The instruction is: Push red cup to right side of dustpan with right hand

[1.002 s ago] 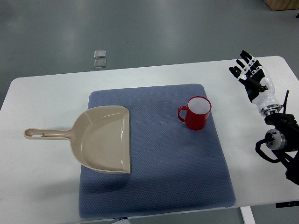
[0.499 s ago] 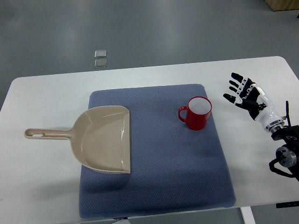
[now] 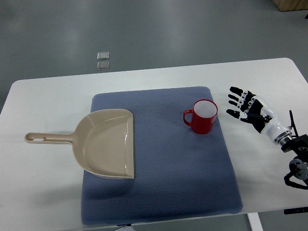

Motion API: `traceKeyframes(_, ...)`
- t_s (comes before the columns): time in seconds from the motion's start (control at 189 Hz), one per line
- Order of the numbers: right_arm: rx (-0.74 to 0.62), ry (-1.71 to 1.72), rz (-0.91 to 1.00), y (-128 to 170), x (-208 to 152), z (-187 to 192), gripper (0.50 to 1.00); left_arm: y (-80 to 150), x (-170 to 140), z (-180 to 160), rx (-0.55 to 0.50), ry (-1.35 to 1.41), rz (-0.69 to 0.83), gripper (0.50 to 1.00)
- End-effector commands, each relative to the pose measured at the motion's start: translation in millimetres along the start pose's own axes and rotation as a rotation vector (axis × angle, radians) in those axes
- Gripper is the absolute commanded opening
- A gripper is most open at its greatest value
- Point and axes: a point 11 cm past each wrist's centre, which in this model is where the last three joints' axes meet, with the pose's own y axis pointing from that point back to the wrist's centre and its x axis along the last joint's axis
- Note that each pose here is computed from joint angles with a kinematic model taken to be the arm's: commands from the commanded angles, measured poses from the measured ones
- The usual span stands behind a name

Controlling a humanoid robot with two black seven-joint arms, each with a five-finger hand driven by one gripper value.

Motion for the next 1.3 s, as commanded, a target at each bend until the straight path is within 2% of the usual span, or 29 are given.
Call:
traceKeyframes(0.0,0.005,0.001,0.006,-3,-2,0,0.926,0,0,0,0.000,0.000,0.000,1.000)
traceKeyframes(0.387,0.013,0.027,0.046,-8,-4,1,0.926,0,0,0,0.000,0.000,0.001,1.000)
traceKeyframes(0.674,0.019,-0.009,0.003,-12,-24,6,0.924,0,0,1,-0.001,0.000,0.000,1.000)
traceKeyframes(1.119,0.034,-0.022,0.010,-12,-22,2,0.924,0,0,0,0.000,0.000,0.000,1.000)
traceKeyframes(1.294,0.056,-0.030,-0.026,-17,-33,-5,0.926,0,0,0,0.000,0.000,0.000,1.000)
